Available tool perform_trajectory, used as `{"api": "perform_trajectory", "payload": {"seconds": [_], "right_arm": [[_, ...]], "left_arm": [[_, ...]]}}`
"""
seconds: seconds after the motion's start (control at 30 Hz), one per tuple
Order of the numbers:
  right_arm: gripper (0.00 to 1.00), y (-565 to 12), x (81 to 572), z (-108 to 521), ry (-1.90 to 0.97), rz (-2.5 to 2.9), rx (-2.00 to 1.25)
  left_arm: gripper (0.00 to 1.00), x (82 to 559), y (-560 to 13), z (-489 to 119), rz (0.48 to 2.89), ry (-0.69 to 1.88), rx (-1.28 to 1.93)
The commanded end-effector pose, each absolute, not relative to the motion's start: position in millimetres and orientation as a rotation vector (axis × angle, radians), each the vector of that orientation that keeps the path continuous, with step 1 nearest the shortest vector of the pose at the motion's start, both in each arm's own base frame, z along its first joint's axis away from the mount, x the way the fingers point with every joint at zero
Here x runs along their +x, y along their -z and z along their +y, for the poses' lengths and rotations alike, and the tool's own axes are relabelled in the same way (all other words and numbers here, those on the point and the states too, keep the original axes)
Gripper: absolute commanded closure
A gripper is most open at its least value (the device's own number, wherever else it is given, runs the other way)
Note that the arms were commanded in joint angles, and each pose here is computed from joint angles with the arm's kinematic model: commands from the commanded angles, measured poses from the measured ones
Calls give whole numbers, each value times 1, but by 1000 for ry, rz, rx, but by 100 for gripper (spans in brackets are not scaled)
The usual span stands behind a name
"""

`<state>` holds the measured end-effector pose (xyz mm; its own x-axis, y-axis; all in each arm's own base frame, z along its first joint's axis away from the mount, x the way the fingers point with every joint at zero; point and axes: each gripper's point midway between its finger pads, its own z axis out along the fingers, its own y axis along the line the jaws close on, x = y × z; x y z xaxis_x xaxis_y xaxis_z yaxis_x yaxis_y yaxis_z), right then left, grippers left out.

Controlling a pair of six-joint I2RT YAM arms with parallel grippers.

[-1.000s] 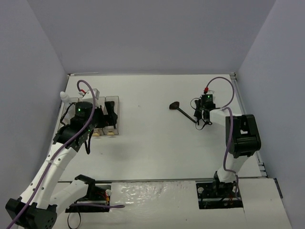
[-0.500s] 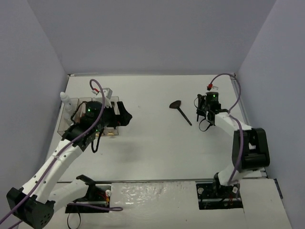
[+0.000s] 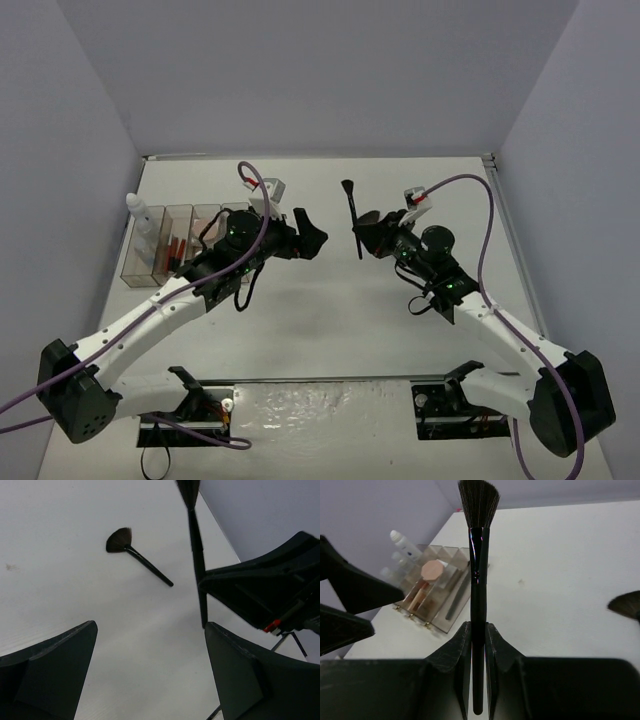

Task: Organize the makeup

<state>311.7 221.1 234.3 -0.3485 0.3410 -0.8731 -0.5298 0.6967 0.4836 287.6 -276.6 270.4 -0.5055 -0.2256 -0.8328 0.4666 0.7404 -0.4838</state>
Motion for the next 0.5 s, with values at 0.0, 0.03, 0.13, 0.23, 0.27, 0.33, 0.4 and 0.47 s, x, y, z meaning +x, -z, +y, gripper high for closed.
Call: {"api": "perform_trajectory", "payload": {"seconds": [0.0, 0.03, 0.13, 0.23, 0.27, 0.33, 0.4, 0.47], "right_arm": [[100, -293, 286, 257, -1099, 1466, -243], [100, -293, 282, 261, -1114, 1462, -250], [100, -297, 274, 272, -1155, 1436, -269], [100, -299, 269, 275, -1178, 1419, -267], [100, -300, 268, 277, -1184, 1413, -270], [100, -301, 266, 278, -1190, 1407, -274], [100, -299, 265, 281, -1196, 1413, -277], [100, -298, 264, 283, -1204, 1412, -278]], "left_arm": [[14, 299, -355, -294, 1655, 951, 140], [14, 299, -356, -297, 1648, 950, 141], [14, 300, -360, -303, 1622, 960, 139], [16, 305, -355, -303, 1641, 929, 116], [18, 307, -354, -303, 1646, 924, 111], [22, 310, -350, -303, 1653, 913, 97], [31, 313, -349, -305, 1649, 917, 90], [42, 314, -347, -307, 1648, 922, 84]]}}
